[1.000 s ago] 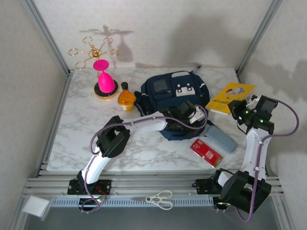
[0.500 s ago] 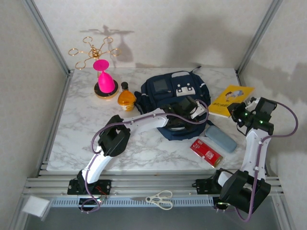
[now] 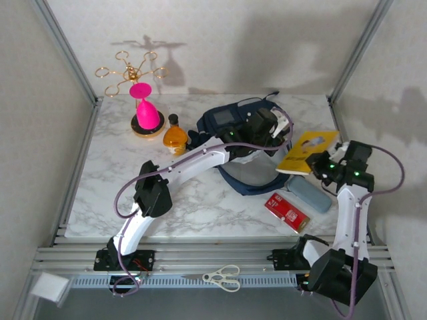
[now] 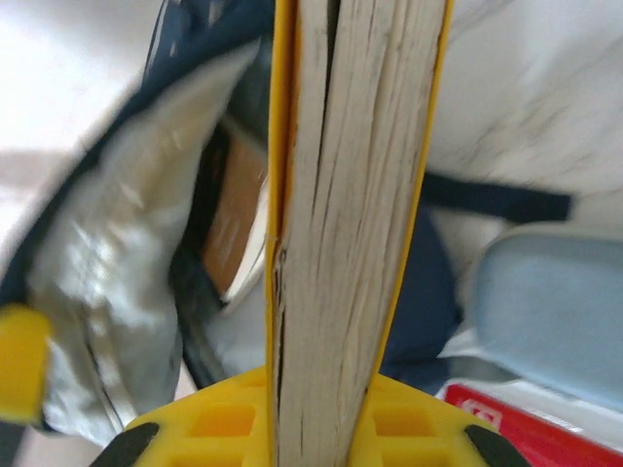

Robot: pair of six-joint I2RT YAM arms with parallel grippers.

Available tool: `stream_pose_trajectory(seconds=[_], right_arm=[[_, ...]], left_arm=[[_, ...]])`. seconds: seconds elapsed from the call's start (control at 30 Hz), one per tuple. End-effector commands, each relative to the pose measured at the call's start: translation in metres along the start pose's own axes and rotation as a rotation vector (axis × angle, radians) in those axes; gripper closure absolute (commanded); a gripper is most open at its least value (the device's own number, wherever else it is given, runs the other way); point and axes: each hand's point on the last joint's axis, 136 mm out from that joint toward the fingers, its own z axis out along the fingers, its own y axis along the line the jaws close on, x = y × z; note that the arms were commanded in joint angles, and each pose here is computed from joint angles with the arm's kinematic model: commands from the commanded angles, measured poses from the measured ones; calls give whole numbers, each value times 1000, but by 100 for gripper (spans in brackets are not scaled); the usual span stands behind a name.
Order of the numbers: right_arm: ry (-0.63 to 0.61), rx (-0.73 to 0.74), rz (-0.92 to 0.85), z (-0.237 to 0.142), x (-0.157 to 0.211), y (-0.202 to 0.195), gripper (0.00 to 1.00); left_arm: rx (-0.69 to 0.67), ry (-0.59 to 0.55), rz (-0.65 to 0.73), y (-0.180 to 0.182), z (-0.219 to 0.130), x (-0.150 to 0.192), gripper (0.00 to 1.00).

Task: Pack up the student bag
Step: Open the student bag at the top-center of the table, then place the book in the student bag.

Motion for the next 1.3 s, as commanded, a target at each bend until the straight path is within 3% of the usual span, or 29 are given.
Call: stream_pose_trajectory(seconds=[0.0, 0.27, 0.47, 0.53, 0.67, 0.8, 0.97, 1.13, 1.27], right_arm=[[134, -201, -66, 21, 29, 42, 100], [268, -478, -109, 79, 47, 83, 100], [317, -444, -164, 138, 39, 82, 98], [326, -414, -182, 157, 32, 75, 86], [294, -215, -210, 188, 14, 42, 66], [259, -89, -204, 179, 13, 21, 47], [181, 76, -190, 145, 20, -8, 36], [190, 123, -187, 130, 49, -10, 40], [247, 91, -157, 144, 80, -7, 49]], left_arm=[[-1, -178, -21, -1, -49, -70, 100], [0, -224, -33, -3, -66, -85, 100], [-63, -242, -60, 8, -70, -88, 100], [-78, -242, -68, 11, -70, -86, 100], [-132, -248, -92, 21, -70, -84, 100], [-154, -240, -86, 25, -70, -81, 100], [-141, -243, -88, 24, -70, -80, 100], [-109, -244, -92, 18, -68, -81, 100], [-104, -238, -95, 17, -67, -79, 100]])
